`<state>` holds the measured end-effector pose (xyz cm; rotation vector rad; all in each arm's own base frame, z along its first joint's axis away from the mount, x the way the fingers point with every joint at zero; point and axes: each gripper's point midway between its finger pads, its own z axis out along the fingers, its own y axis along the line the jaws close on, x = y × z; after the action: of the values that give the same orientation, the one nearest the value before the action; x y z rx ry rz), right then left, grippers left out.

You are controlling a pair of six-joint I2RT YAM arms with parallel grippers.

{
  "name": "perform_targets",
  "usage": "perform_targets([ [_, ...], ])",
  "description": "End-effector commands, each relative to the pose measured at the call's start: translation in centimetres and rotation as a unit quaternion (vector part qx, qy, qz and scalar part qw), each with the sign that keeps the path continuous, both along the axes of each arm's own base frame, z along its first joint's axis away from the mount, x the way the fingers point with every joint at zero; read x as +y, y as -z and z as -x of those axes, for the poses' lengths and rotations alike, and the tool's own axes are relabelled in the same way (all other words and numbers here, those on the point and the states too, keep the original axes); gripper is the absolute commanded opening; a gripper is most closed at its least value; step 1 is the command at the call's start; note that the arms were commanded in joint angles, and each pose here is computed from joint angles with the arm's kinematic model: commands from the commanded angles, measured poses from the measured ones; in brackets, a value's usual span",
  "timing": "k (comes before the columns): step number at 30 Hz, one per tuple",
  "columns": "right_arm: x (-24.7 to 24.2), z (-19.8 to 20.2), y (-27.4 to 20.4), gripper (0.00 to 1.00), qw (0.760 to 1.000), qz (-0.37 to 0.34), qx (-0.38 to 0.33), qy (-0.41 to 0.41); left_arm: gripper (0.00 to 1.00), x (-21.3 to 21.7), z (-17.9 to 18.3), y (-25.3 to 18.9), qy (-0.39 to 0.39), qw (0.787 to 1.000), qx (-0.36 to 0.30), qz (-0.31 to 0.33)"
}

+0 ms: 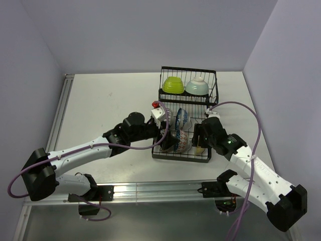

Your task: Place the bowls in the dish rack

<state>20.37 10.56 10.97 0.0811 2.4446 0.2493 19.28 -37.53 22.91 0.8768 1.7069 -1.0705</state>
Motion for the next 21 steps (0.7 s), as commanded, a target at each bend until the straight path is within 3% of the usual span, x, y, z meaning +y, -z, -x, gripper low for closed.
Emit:
perform_targets([
  [1,0.48,-1.52,-1.18,0.03,0.999,-0.017,-0.034,0.021,0.97,-0.06,0.04,-1.56,0.002,1.000,-0.009,0.025],
  [5,0.67,-1.63,-1.16,0.16,0.999,-0.018,-0.034,0.016,0.98,0.05,0.04,-1.42,0.001,1.000,-0.009,0.024],
  [12,1.09,-1.53,-1.23,0.55,0.999,-0.027,-0.029,0.012,0.98,0.18,0.07,-1.34,0.001,1.000,-0.009,0.023],
  [18,1.23,-0.84,-1.22,0.76,0.999,-0.044,-0.021,0.018,0.99,0.36,0.15,-1.27,0.002,1.000,-0.010,0.018],
  [21,1.12,-0.65,-1.07,0.81,0.998,-0.049,-0.021,0.022,0.99,0.59,0.03,-1.25,-0.003,1.000,-0.011,0.012],
])
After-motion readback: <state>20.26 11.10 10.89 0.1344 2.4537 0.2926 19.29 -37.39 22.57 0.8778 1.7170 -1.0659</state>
